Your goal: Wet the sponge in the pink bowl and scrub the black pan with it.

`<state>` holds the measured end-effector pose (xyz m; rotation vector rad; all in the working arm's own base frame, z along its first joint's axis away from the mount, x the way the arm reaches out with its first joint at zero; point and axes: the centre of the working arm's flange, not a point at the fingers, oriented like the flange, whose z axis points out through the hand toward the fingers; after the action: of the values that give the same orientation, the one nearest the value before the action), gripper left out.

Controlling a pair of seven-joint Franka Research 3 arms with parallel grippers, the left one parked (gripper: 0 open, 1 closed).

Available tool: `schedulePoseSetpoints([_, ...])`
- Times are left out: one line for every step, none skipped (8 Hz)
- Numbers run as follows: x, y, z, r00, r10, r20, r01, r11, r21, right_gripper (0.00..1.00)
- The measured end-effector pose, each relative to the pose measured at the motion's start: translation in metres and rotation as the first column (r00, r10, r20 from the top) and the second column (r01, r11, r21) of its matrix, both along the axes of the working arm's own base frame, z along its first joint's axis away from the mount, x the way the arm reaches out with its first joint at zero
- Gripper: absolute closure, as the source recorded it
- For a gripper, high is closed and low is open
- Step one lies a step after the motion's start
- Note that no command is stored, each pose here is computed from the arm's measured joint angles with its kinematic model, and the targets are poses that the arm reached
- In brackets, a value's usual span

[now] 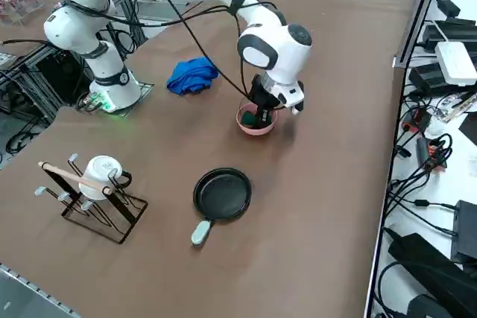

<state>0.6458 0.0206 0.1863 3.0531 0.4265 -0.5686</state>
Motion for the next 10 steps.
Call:
schedulePoseSetpoints([0.000, 0.001, 0.000, 1.000, 0.001, 0.000, -0.001, 1.000, 0.000, 0.67])
schedulePoseSetpoints([0.000, 0.001, 0.002, 1.000, 0.001, -0.001, -0.001, 1.000, 0.000, 0.67])
schedulePoseSetpoints([0.001, 0.001, 0.008, 1.000, 0.001, -0.004, -0.001, 1.000, 0.000, 0.66])
schedulePoseSetpoints([0.002, 0.002, 0.021, 1.000, 0.001, -0.008, -0.001, 1.000, 0.000, 0.66])
schedulePoseSetpoints([0.002, 0.002, 0.036, 1.000, 0.000, -0.011, 0.000, 1.000, -0.001, 0.66])
schedulePoseSetpoints([0.002, 0.001, 0.052, 1.000, -0.001, -0.011, 0.001, 1.000, -0.002, 0.65])
schedulePoseSetpoints([0.002, 0.001, 0.065, 1.000, -0.001, -0.004, 0.001, 1.000, -0.003, 0.64])
schedulePoseSetpoints([0.002, 0.001, 0.074, 1.000, -0.002, 0.000, 0.002, 1.000, -0.003, 0.64])
schedulePoseSetpoints([0.001, 0.001, 0.079, 1.000, -0.002, 0.002, 0.002, 1.000, -0.003, 0.64])
schedulePoseSetpoints([0.001, 0.000, 0.080, 1.000, -0.003, 0.002, 0.003, 1.000, -0.003, 0.64])
